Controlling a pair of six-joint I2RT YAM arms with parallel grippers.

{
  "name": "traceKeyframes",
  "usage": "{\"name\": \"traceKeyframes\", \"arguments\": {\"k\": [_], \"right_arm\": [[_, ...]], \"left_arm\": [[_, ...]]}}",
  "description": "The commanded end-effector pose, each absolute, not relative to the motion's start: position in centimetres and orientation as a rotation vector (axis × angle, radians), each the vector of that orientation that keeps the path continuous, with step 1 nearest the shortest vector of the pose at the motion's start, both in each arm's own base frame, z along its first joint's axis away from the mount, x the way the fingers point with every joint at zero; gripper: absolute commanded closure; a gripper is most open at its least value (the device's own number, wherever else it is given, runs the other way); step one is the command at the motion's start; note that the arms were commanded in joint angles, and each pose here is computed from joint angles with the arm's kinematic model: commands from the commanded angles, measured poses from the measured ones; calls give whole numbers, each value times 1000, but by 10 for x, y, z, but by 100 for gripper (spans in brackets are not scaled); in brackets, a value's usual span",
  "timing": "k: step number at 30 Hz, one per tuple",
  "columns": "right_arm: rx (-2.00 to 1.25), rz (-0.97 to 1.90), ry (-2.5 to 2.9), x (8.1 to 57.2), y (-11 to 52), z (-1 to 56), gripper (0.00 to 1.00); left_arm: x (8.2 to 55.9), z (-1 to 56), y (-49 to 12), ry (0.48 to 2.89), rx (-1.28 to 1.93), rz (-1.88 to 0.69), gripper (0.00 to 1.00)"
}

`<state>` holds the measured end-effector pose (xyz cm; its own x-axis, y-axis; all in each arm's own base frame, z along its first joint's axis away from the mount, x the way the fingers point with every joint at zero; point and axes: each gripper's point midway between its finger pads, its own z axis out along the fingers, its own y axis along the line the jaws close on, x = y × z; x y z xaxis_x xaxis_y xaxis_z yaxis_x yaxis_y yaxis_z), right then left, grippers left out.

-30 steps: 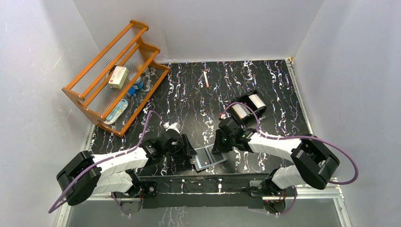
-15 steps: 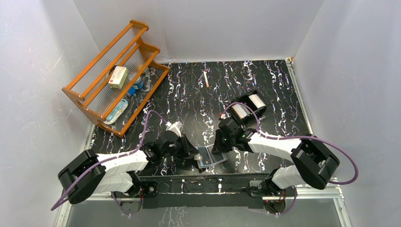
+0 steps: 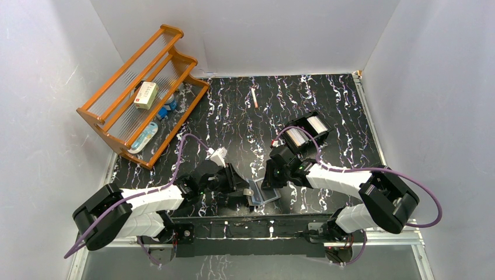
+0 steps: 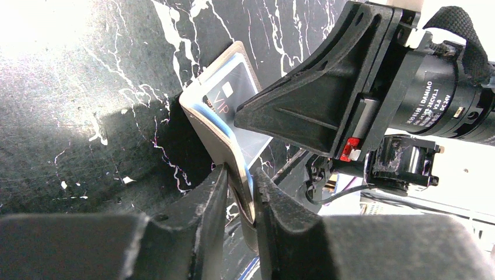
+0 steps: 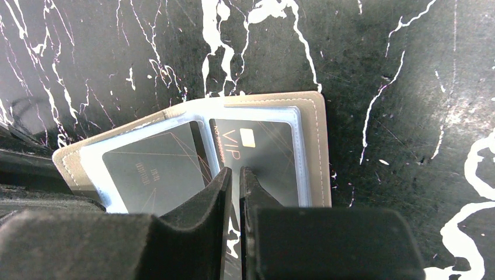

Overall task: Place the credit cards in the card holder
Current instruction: Turn over the card slot in the card holder.

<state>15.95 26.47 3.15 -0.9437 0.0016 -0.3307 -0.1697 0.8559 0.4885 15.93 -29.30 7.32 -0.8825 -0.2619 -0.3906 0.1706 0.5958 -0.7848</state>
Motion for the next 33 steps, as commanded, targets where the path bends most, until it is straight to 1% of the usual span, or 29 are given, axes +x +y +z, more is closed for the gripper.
{"name": "traceKeyframes", "arguments": {"k": [1,7,10,13,16,20,22,24,26,28,29,30,33], "right_arm": [[-131,741,2722,157,262,25,82],[-132,745,2723,156,263,25,82],[-130,747,2721,157,263,26,82],[-130,749,2722,156,263,26,82],[-131,750,2723,156,263,25,82],[-133,753,2722,156,264,26,82],[-134,755,2720,156,264,26,82],[-134,753,2720,156,264,26,82],[-135,754,2721,156,264,26,82],[-136,762,2719,157,265,28,82],[-136,768,2718,157,266,30,82],[-137,774,2716,156,267,33,82],[-144,807,2688,158,273,48,82]], "left_arm": [[162,82,-296,2307,-39,-1260,81],[162,84,-297,2296,-30,-1270,79],[161,82,-297,2303,-29,-1267,85],[161,81,-298,2303,-22,-1274,86],[161,83,-300,2296,-16,-1280,91],[161,80,-300,2305,-16,-1271,93],[161,79,-300,2311,-21,-1271,90],[161,80,-300,2312,-22,-1269,80],[162,80,-299,2311,-25,-1263,74],[163,82,-299,2310,-24,-1260,63],[163,82,-299,2311,-23,-1258,60],[163,82,-299,2311,-21,-1257,59],[162,83,-299,2310,-18,-1258,59]]}}
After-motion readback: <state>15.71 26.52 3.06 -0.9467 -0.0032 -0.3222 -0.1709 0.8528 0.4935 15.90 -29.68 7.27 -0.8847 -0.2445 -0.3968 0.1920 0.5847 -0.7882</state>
